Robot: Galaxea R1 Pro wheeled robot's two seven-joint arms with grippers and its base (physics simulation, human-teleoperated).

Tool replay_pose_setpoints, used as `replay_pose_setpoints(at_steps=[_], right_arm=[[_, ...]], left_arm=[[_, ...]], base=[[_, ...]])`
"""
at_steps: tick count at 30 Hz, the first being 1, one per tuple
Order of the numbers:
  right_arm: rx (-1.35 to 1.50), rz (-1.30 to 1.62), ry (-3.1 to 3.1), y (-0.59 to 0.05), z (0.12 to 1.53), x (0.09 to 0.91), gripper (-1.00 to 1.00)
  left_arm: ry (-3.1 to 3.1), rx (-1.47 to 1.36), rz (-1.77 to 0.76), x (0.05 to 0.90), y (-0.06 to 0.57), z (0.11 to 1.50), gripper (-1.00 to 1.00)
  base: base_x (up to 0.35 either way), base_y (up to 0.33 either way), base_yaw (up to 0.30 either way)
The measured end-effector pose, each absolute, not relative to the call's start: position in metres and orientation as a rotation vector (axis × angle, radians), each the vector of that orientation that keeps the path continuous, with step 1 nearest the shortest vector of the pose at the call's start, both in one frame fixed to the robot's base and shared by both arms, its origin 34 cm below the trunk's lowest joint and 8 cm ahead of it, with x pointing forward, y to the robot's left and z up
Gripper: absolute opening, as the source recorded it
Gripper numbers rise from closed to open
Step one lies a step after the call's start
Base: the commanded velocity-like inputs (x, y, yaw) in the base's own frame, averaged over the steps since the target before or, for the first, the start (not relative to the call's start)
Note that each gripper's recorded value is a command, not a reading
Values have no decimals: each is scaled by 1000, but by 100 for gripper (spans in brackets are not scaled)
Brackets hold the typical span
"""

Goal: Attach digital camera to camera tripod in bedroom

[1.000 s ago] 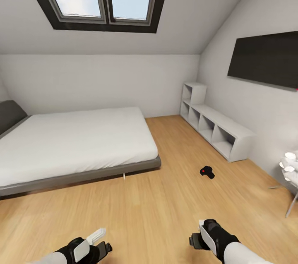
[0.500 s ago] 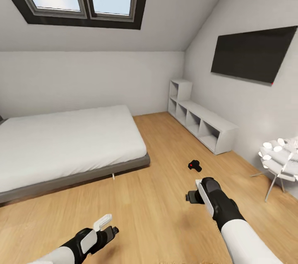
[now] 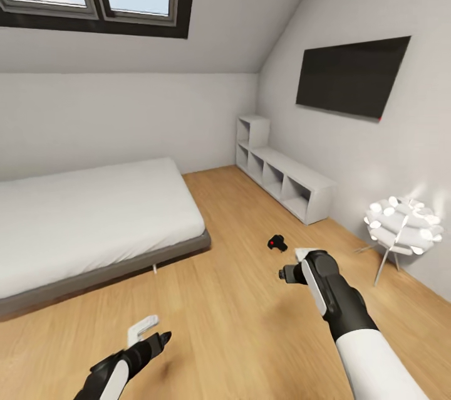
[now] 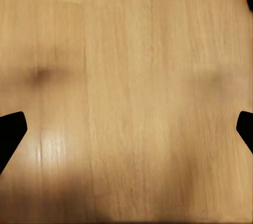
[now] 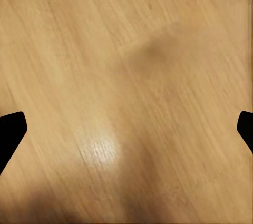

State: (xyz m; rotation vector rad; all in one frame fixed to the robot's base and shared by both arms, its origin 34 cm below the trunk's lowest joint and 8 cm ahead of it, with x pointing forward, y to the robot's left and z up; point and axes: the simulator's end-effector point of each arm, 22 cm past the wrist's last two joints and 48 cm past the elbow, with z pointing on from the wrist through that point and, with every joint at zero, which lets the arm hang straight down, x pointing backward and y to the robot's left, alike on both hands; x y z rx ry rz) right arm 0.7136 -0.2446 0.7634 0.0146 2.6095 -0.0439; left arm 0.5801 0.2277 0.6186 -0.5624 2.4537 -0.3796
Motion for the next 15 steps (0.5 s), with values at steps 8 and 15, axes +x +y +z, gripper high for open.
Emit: replay_pose_setpoints(at_steps=[8, 15], right_arm=[[-21, -43, 2555, -235, 780, 722, 100], [-31, -40, 2527, -232, 787, 723, 100]], left_arm=[[2446, -568, -367, 566, 235, 628, 100], [2447, -583, -358, 563, 241, 627, 100]], base=[[0, 0, -215], [0, 0, -215]])
